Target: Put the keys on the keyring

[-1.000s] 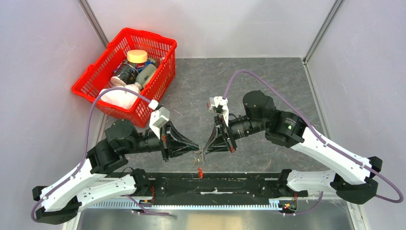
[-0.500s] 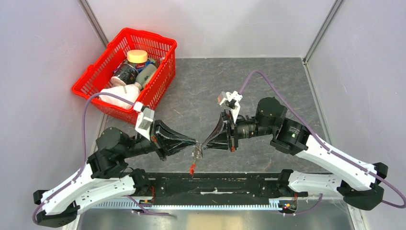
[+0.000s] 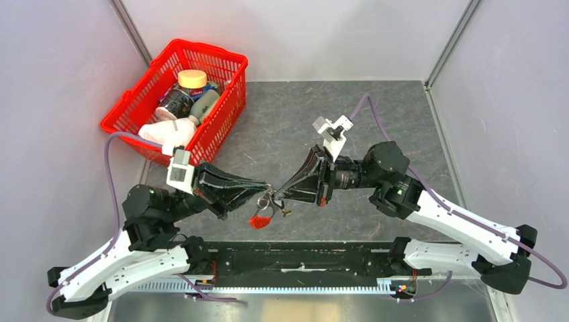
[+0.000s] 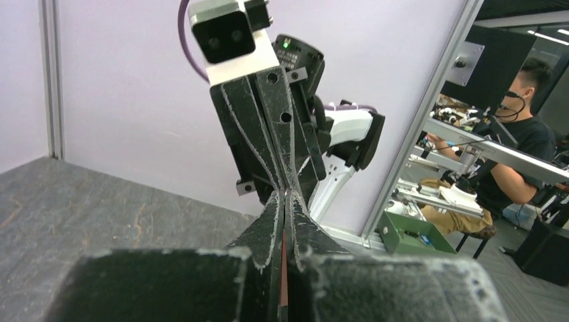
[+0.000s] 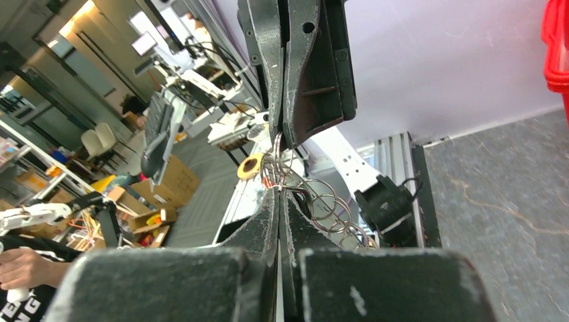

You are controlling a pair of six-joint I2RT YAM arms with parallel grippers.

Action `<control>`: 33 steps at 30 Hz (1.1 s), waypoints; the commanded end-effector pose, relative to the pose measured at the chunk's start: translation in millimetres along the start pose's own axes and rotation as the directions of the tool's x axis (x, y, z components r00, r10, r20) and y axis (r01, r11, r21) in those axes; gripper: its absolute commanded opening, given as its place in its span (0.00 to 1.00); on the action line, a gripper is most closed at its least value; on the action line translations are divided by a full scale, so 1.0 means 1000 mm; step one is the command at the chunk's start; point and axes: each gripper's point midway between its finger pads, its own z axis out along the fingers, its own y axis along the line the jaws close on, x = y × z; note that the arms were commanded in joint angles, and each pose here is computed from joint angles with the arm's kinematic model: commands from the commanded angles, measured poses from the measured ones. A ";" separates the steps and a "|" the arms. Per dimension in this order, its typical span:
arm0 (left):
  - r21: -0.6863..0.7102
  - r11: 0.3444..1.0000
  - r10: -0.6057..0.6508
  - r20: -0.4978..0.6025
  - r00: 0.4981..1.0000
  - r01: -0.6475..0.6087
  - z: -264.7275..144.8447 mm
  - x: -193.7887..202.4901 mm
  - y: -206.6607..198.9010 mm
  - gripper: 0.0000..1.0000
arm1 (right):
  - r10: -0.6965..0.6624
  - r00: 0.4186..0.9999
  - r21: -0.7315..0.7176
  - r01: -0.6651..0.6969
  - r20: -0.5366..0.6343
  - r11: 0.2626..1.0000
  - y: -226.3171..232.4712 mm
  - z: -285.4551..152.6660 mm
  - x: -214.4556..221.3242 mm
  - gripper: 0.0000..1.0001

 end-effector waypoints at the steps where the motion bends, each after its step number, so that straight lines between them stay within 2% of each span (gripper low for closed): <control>1: 0.006 0.999 0.031 0.208 0.978 -0.033 0.002 -0.051 -0.008 0.02 | 0.019 0.997 -0.130 -0.010 0.069 0.991 0.026 0.006 -0.015 0.00; 19: 0.081 0.994 0.043 0.332 0.942 -0.074 0.000 -0.079 -0.026 0.02 | 0.126 0.963 -0.292 -0.054 0.237 0.955 0.038 0.013 -0.041 0.00; 33: 0.124 0.988 0.043 0.375 0.926 -0.096 0.001 -0.090 -0.035 0.02 | 0.253 0.937 -0.438 -0.128 0.239 0.890 0.042 0.022 -0.048 0.00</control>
